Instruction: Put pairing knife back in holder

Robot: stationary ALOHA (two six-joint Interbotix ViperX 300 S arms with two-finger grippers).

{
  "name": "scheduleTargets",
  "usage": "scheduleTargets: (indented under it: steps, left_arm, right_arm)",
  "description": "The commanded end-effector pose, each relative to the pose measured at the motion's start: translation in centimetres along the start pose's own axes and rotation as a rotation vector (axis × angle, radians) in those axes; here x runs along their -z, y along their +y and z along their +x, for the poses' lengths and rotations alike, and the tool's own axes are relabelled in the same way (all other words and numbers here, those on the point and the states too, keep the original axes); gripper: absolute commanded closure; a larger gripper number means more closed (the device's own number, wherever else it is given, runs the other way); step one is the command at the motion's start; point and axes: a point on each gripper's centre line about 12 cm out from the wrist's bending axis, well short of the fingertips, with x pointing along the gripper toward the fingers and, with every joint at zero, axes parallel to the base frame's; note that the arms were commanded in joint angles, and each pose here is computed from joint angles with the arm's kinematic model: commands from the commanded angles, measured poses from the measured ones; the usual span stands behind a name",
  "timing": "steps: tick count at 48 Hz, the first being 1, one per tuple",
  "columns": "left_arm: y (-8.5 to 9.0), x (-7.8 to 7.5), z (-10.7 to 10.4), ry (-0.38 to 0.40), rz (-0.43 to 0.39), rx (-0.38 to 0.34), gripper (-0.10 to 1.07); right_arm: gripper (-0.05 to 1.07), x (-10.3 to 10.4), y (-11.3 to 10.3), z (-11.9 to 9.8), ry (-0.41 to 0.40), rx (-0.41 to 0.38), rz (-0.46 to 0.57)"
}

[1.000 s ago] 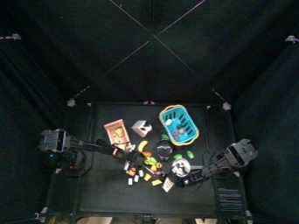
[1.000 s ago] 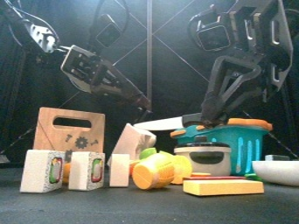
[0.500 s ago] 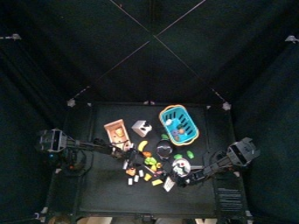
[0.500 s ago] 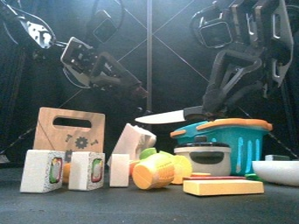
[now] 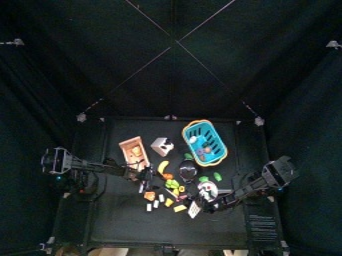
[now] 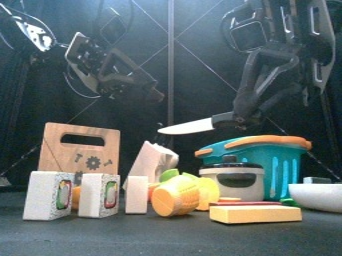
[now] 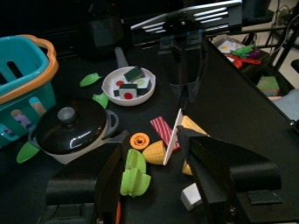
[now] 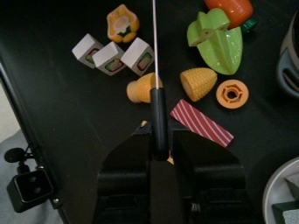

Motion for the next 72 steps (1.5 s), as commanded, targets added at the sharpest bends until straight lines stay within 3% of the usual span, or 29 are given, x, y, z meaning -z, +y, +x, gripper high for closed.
scheduleTargets:
  steps: [1,9,18,30,49,67,72]
  left_arm:
    - [0.4,-1.6,-0.5,-0.056,-0.016,-0.022,0.13]
    - [1.1,-3.0,-1.4,-0.097,-0.072,-0.076,0.13]
    - [2.4,-4.4,-3.3,-0.104,-0.070,-0.149,0.13]
    - [2.2,-4.0,-5.8,-0.076,-0.071,-0.188,0.13]
    - [1.5,-3.4,-8.1,-0.096,-0.085,-0.203,0.13]
    - [1.5,-2.8,-8.3,-0.087,-0.106,-0.211,0.13]
    - [1.5,-2.6,-8.3,-0.081,-0.110,-0.212,0.13]
  right_arm:
    - [0.58,-2.3,0.4,-1.6,-0.034,-0.041,0.073]
    - [0.58,-4.5,-0.3,-3.1,-0.069,-0.059,0.151]
    - [0.58,-7.2,-1.8,-4.9,-0.135,-0.077,0.206]
    - [0.58,-10.5,-3.8,-6.7,-0.171,-0.050,0.190]
    - [0.57,-15.6,-6.3,-8.5,-0.067,0.072,0.125]
    - [0.58,-20.9,-8.9,-10.7,0.027,0.114,0.114]
    - [0.58,-22.1,-10.0,-10.7,0.097,0.146,0.115]
